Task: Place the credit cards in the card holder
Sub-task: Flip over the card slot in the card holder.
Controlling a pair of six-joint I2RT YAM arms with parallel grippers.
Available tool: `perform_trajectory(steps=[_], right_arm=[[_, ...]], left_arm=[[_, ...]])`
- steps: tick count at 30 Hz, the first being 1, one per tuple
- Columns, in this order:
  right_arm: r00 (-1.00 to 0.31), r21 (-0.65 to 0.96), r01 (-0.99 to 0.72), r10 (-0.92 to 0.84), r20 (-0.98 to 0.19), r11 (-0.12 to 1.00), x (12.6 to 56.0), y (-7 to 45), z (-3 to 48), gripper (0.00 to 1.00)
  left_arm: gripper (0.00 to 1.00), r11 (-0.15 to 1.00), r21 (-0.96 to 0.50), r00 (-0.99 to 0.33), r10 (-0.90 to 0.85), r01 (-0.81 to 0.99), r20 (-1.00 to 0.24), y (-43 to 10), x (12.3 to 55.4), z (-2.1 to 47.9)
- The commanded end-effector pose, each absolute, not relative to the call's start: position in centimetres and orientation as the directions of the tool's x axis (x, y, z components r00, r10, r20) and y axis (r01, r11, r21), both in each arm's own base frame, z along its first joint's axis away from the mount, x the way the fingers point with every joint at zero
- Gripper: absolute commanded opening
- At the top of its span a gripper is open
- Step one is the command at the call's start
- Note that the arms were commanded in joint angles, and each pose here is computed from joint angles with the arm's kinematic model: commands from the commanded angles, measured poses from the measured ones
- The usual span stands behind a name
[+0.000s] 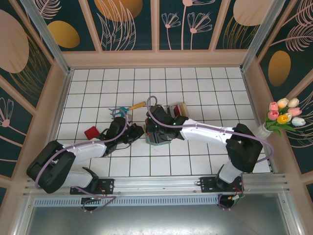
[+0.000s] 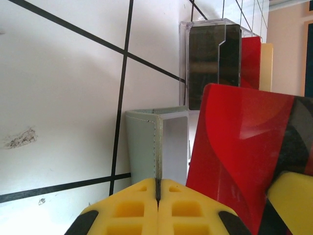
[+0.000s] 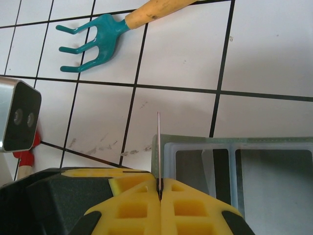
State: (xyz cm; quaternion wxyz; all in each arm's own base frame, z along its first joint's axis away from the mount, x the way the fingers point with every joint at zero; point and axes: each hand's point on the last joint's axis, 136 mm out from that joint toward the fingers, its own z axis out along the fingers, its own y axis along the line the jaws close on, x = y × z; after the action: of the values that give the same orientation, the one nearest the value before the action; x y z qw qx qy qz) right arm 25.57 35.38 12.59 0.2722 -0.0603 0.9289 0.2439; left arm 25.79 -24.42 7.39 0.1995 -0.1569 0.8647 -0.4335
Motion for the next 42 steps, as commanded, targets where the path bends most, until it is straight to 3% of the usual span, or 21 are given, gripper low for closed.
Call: perform_trajectory(steps=[1, 9, 19, 42], right_arm=[[-0.828, 0.397, -0.224, 0.041, -0.559, 0.89, 26.2, 36.1, 12.9, 0.0], [-0.811, 0.316, -0.221, 0.007, -0.585, 0.923, 26.2, 35.4, 12.6, 0.0], [-0.788, 0.399, -0.27, 0.037, -0.614, 0.876, 26.0, 36.3, 16.0, 0.01], [-0.807, 0.231, -0.239, -0.06, -0.588, 0.943, 25.9, 35.7, 11.5, 0.01]], left_arm=[[0.0, 0.552, -0.83, -0.869, -0.448, -0.082, -0.212, -24.6, 25.9, 7.9], [0.0, 0.56, -0.824, -0.869, -0.448, -0.091, -0.209, -24.5, 25.8, 7.6], [0.0, 0.566, -0.818, -0.868, -0.451, -0.1, -0.207, -24.3, 25.7, 7.4], [0.0, 0.56, -0.824, -0.869, -0.449, -0.091, -0.209, -24.5, 25.8, 7.8]])
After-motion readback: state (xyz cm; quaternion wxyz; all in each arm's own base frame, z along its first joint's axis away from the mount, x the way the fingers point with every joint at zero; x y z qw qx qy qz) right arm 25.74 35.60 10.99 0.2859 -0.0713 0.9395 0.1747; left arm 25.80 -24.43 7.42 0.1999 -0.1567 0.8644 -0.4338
